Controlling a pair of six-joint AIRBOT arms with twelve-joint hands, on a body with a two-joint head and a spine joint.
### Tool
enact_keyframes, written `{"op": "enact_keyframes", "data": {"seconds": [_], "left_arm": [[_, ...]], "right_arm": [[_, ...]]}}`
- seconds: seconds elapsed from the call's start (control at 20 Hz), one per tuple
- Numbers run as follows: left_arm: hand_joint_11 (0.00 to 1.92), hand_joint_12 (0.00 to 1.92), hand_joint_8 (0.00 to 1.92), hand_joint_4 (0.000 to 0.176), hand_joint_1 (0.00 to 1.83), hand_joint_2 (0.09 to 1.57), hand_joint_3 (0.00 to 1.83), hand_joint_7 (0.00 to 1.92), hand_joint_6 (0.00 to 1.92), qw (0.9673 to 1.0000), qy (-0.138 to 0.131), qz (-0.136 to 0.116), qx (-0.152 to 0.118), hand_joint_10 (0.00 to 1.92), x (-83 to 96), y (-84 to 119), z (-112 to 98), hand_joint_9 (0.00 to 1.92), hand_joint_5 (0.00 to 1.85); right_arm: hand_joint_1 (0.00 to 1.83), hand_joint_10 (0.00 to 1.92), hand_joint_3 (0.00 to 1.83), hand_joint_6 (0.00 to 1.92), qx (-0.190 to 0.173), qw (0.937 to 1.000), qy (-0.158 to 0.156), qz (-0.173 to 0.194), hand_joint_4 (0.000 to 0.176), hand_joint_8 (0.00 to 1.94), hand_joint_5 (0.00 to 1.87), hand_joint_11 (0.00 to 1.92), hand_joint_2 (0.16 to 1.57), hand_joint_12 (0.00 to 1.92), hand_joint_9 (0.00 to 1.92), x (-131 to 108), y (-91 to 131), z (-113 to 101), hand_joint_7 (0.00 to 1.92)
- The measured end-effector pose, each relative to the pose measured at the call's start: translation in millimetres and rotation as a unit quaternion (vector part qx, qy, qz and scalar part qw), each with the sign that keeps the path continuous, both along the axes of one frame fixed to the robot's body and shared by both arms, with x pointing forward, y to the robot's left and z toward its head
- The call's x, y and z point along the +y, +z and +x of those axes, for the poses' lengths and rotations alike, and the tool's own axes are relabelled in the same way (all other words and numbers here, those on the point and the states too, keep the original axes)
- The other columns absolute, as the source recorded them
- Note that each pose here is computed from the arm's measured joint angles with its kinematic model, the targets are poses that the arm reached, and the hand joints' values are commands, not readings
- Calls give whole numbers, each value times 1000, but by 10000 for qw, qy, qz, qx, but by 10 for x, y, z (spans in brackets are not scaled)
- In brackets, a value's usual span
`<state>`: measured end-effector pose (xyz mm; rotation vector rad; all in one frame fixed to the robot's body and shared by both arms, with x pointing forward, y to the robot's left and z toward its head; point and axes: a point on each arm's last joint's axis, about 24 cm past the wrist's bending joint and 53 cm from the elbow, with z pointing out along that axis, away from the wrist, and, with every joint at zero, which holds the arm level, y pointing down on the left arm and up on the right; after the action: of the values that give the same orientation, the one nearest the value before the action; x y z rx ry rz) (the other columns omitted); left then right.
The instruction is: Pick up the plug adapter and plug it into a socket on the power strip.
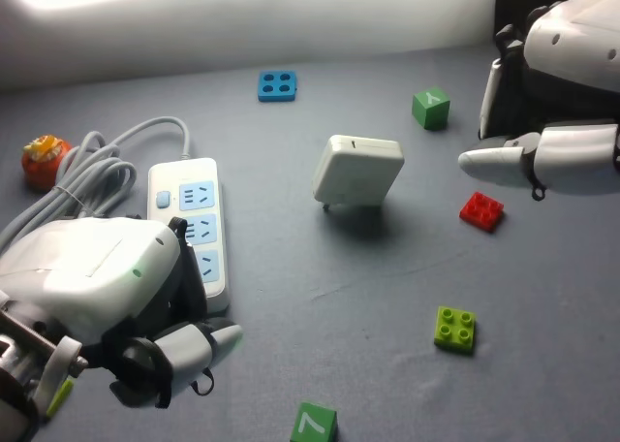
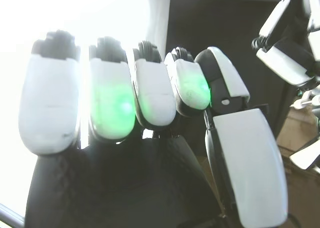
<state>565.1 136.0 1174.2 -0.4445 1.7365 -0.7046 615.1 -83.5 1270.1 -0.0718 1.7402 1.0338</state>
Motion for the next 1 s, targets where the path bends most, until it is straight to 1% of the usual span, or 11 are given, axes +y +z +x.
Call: {"op": "enact_keyframes", "data": {"seconds": [0.05, 0.15, 0.25, 0.35, 0.5, 0.6, 0.75, 0.85, 0.9, 0.95, 1.0], "left_arm": [[0, 0, 1, 0, 0, 1145, 44, 43, 1, 10000, -18, 22, 4, 2, -6, -4, -2, 23, 42], [0, 0, 0, 0, 0, 1156, 23, 39, 0, 10000, -57, 6, 63, 1, -24, -30, -10, 22, 32], [0, 0, 3, 0, 0, 1155, 20, 39, 4, 10000, -61, 35, 10, 2, -18, -11, 5, 24, 33], [0, 0, 0, 0, 0, 1155, 18, 31, 1, 10000, -14, 42, 24, 0, 5, -16, 17, 15, 26], [8, 4, 5, 0, 0, 1153, 13, 45, 4, 10000, -16, 71, 23, 6, -8, 6, 23, 34, 38], [4, 2, 2, 0, 0, 1158, 14, 39, 2, 9998, 57, 171, 88, 3, 4, 15, 29, 27, 35], [0, 0, 2, 0, 0, 1155, 10, 41, 2, 9991, 234, 116, 336, 1, 85, -83, 32, 24, 37], [7, 3, 4, 0, 0, 1157, 10, 47, 5, 9987, 251, 151, 410, 5, 117, -126, 66, 34, 44], [7, 3, 4, 0, 0, 1159, 11, 49, 5, 9986, 218, 187, 440, 5, 124, -142, 84, 36, 45], [6, 3, 5, 0, 0, 1158, 10, 51, 5, 9986, 164, 219, 462, 4, 115, -157, 91, 35, 47], [10, 5, 4, 0, 0, 1157, 9, 50, 4, 9983, 71, 267, 512, 4, 90, -187, 95, 35, 46]], "right_arm": [[0, 17, 12, 6, -49, 10000, 14, -72, 0, 7, 124, 0, 1239, 224, 132, -2, 5, -3, 155], [0, 10, 3, 3, 48, 9999, 103, -124, 0, 5, 135, 0, 1243, 288, 152, 38, -26, -42, 173], [0, 8, 0, 2, 114, 9994, 242, -212, 0, 3, 138, 0, 1238, 286, 159, 115, -80, -149, 175], [0, 1, 2, 0, -20, 9986, 329, -420, 0, 0, 111, 0, 1248, 263, 138, 156, -125, -208, 152], [16, 1, 2, 1, -153, 9991, 243, -314, 0, 1, 109, 0, 1267, 269, 139, 128, -50, -169, 147], [164, 0, 0, 0, -167, 9996, 187, -144, 0, 0, 83, 0, 1267, 228, 121, 130, -17, -146, 127], [482, 5, 0, 4, -172, 9992, 246, -274, 0, 4, 71, 0, 1206, 203, 100, 242, -159, -159, 118], [679, 1, 0, 2, -133, 9998, 63, 107, 0, 1, 62, 0, 1161, 151, 75, 271, -43, -48, 101], [728, 0, 0, 1, -83, 9993, -110, 349, 0, 1, 57, 0, 1141, 186, 71, 239, 39, 72, 88], [722, 0, 0, 0, -72, 9986, -282, 450, 0, 0, 41, 0, 1128, 176, 53, 185, 86, 190, 66], [767, 1, 0, 0, 113, 9968, -563, 556, 0, 1, 38, 0, 1100, 169, 35, 89, 74, 374, 49]]}}
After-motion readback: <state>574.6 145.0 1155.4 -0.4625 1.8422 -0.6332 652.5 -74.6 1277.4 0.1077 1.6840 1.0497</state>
